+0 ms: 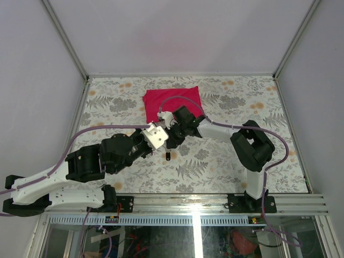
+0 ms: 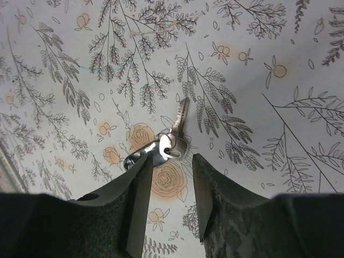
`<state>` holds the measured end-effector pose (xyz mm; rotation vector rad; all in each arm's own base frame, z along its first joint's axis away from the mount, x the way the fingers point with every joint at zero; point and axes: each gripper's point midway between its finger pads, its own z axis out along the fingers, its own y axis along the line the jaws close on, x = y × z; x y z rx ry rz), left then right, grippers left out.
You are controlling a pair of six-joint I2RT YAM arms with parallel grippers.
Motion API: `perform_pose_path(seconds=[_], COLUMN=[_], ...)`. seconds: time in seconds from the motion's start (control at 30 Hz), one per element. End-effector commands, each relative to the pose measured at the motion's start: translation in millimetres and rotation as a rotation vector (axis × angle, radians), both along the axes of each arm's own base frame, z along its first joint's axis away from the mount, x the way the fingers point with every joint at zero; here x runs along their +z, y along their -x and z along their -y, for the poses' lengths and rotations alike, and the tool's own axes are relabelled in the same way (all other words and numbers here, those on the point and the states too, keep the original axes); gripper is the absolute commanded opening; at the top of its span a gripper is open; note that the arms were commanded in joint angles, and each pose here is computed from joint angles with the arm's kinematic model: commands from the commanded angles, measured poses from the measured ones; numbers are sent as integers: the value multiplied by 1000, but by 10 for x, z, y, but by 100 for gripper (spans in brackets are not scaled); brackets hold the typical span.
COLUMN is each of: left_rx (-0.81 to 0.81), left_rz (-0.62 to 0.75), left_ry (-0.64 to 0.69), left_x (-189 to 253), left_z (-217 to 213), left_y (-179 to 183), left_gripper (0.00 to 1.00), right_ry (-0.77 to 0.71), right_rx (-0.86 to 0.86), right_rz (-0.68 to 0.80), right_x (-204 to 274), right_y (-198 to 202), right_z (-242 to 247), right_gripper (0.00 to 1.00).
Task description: Put the keys on the keyring
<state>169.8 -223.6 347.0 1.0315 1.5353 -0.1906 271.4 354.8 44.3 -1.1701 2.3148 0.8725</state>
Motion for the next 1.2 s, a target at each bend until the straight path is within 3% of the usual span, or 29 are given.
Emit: perform_pose_path(seconds=[0.0,0.73,1.17], left_rx=[11,7,10], left_rz=[16,12,10], left_ry=[82,82,85], left_x=[225,219,213], left_z=[-6,-1,-23], left_y=[-14,-6,-1], left_gripper=[0,0,0], right_ry=[47,190,204], right_rx=[-41,19,45], right_rz=[116,134,100], right_x=[130,-144,-240], right_y=[-77,5,80], right_z=[-171,-260,-278], right_gripper=[43,47,41])
